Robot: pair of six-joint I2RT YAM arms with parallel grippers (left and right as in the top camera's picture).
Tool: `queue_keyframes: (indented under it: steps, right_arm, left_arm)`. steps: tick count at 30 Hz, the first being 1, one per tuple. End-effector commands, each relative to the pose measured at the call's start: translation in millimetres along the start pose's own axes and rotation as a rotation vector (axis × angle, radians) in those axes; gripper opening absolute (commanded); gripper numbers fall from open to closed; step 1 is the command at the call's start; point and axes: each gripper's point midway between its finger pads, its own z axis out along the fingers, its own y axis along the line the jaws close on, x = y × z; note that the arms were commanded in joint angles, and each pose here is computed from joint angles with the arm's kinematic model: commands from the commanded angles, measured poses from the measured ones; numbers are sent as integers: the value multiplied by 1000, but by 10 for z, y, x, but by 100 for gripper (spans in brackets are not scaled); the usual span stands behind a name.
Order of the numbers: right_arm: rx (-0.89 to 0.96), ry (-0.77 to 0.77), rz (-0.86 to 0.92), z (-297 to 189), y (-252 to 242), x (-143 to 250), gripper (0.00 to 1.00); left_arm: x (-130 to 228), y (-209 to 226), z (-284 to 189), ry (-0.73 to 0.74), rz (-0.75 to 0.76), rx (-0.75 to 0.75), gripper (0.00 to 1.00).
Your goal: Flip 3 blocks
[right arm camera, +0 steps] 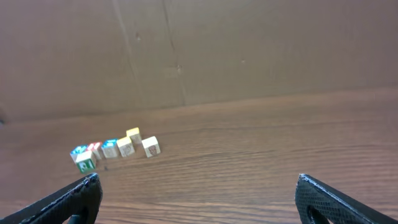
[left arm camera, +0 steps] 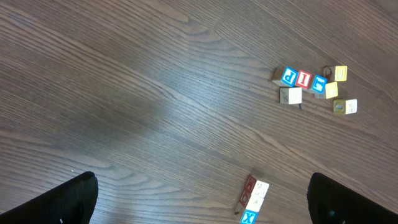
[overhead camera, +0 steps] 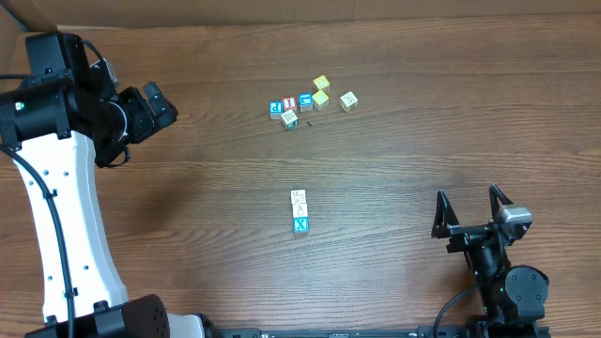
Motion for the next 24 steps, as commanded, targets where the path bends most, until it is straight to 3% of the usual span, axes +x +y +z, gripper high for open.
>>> queue_keyframes:
  steps: [1, 24]
  right_arm:
    - [-11, -4, -107, 0, 15, 20, 100]
    - [-15, -5, -113, -1, 22, 16, 100]
  left_arm:
    - [14, 23, 44, 12, 18, -12, 100]
    - [13, 26, 43, 11, 17, -12, 100]
